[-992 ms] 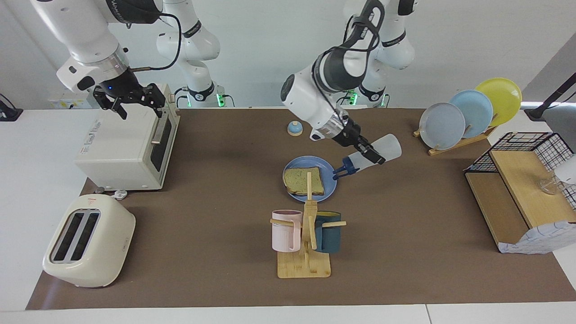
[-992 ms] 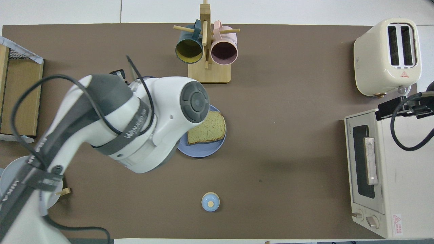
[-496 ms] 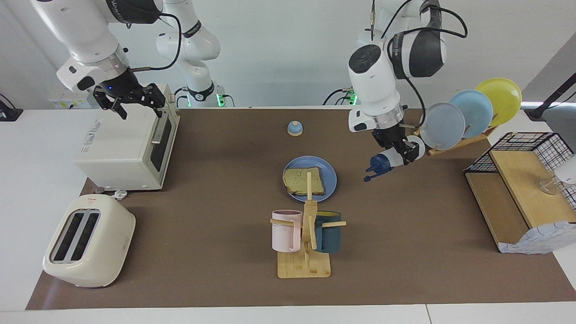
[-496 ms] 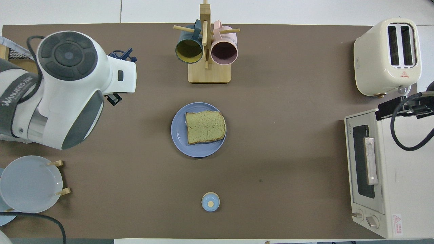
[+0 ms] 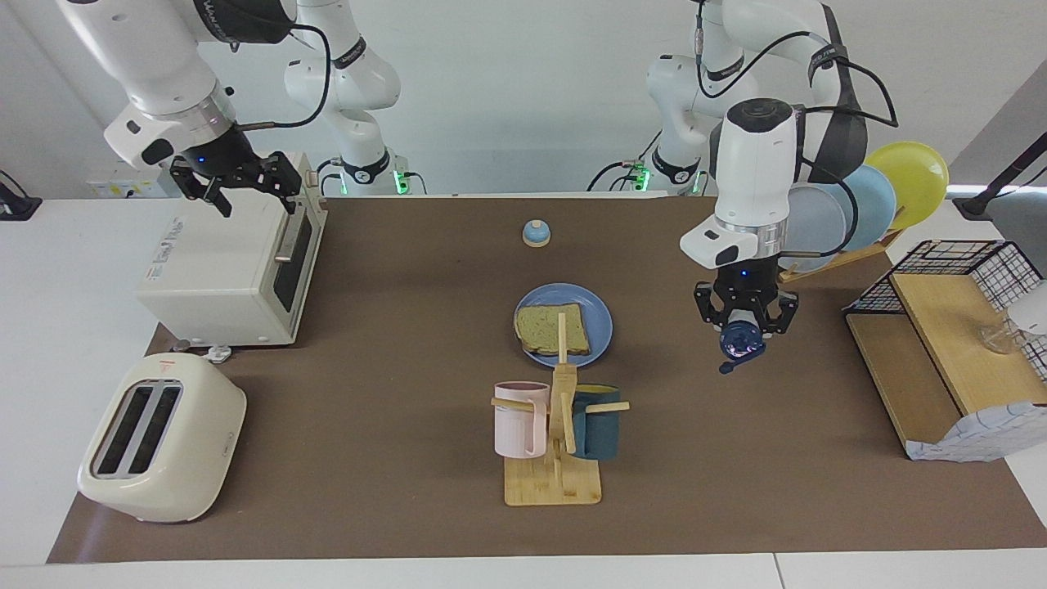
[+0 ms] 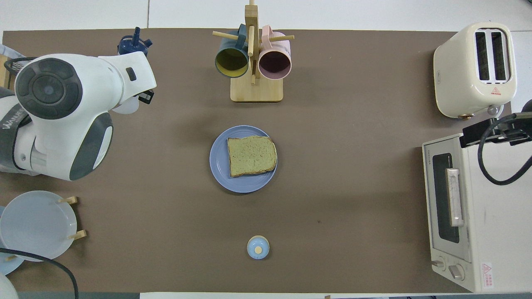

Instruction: Put bread on plate and add seasoning

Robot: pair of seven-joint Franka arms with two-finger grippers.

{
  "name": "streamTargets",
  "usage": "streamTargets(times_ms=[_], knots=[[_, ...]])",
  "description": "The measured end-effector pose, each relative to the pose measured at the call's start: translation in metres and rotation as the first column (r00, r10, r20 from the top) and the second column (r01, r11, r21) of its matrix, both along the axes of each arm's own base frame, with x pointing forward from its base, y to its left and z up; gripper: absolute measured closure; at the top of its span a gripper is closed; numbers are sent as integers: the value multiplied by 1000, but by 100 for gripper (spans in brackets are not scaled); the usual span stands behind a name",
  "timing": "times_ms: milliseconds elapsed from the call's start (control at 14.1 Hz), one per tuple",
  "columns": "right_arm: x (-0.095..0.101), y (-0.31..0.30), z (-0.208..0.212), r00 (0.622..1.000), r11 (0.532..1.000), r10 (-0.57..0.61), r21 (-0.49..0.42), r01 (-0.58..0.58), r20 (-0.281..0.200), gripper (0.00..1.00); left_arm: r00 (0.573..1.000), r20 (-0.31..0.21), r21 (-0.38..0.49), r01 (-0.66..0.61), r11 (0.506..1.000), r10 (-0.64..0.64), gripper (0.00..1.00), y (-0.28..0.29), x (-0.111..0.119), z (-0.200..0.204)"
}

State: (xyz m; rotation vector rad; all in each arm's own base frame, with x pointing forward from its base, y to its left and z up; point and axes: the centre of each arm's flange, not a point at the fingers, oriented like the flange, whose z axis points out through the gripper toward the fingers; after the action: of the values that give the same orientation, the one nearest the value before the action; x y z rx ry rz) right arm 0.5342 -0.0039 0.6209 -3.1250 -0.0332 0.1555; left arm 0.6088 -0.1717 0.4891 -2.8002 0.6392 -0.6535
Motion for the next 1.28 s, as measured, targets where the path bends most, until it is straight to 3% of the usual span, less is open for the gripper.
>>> streamTargets(times_ms=[212, 496, 779, 1062, 1275], knots=[[0, 1, 0, 1000, 1000, 1, 0, -1, 0, 0, 986, 134, -158, -82, 984, 104, 55, 11, -2, -22], [0, 16, 0, 1000, 1000, 30, 0, -30, -1, 0, 956, 227, -316, -109, 942, 187, 55, 13, -9, -58], [-1, 21, 0, 999, 999, 40, 0, -40, -1, 0, 934, 297, -378, -76, 923, 199, 55, 16, 0, -90], [-1, 21, 0, 999, 999, 40, 0, -40, 0, 0, 913, 364, -429, -11, 903, 184, 55, 13, 5, -147], [-1, 21, 0, 999, 999, 40, 0, -40, 0, 0, 909, 373, -434, -5, 901, 185, 55, 16, 9, -174]])
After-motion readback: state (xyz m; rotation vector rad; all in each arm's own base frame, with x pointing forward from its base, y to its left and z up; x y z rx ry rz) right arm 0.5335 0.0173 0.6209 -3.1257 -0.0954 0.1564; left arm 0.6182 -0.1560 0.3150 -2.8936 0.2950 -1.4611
